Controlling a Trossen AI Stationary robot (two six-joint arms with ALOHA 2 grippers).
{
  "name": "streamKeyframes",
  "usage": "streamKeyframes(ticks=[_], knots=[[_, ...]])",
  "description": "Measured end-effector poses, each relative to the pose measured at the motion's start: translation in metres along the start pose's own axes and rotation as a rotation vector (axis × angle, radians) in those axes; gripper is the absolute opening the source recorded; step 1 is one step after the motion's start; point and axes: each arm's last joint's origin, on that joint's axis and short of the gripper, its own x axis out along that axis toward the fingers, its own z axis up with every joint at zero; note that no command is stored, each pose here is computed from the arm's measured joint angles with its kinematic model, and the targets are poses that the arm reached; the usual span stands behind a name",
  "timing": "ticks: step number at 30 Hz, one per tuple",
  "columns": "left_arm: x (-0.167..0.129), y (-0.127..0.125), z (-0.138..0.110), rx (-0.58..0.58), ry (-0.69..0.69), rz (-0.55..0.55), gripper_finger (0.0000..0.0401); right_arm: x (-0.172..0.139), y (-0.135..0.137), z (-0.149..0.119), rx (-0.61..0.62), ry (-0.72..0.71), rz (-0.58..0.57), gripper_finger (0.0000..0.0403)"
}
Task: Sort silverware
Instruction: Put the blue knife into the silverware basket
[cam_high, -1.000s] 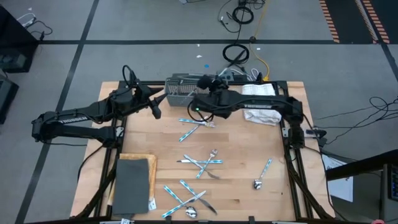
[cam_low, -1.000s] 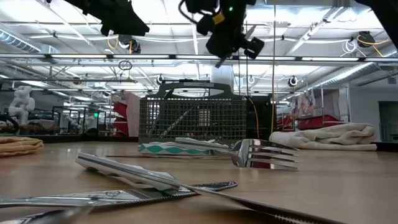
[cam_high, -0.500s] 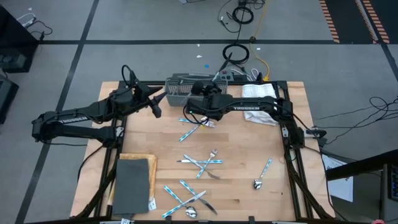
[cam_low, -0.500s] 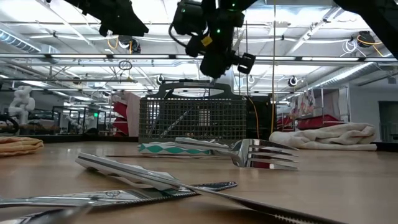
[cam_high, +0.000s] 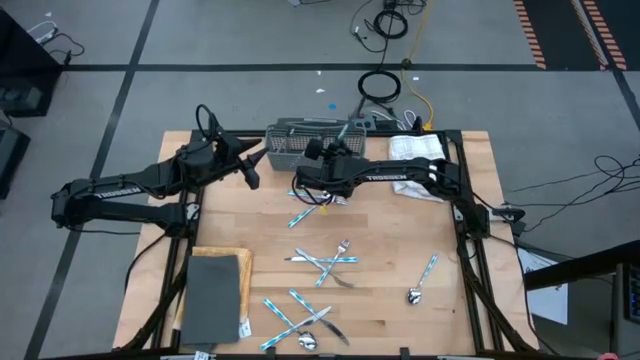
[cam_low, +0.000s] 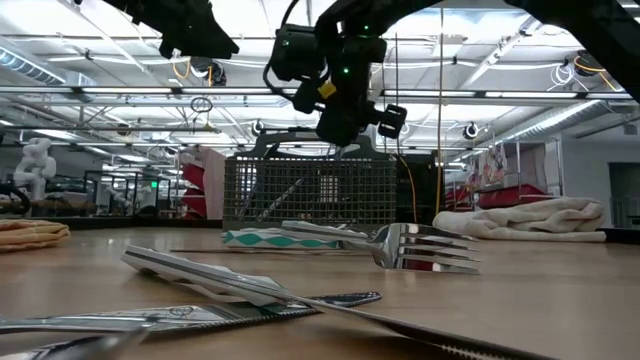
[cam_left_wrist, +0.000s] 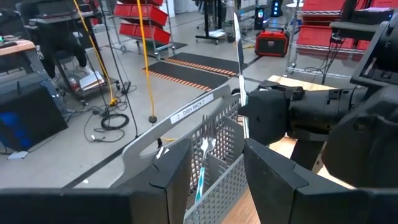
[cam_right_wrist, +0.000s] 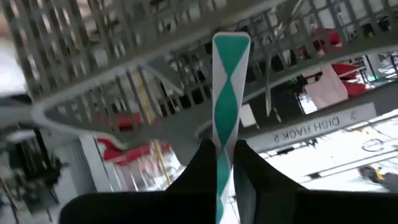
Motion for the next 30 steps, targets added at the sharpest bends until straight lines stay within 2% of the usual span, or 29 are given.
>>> streamKeyframes(ticks=[13, 17, 22, 24, 27, 30], knots=[[0.0, 0.0, 0.0, 0.001, 0.001, 0.0, 0.0151, 0.0, 0.0, 0.001, 0.123, -0.019, 0.005, 0.0169], [0.0, 0.0, 0.0, 0.001, 0.001, 0.0, 0.0151, 0.0, -0.002, -0.001, 0.152, 0.035, -0.021, 0.0187], [0.0, 0.0, 0.0, 0.001, 0.001, 0.0, 0.0151, -0.001, -0.009, -0.002, 0.243, 0.055, -0.053, 0.0185], [0.0, 0.0, 0.0, 0.0, 0.001, 0.0, 0.0151, -0.003, -0.012, -0.009, 0.326, 0.112, -0.073, 0.0181], [0.0, 0.0, 0.0, -0.009, 0.0, 0.0, 0.0151, -0.024, -0.019, -0.039, 0.522, 0.12, -0.111, 0.0177], [0.0, 0.0, 0.0, -0.029, 0.0, -0.001, 0.0151, -0.062, -0.021, -0.076, 0.88, 0.011, -0.143, 0.0176]])
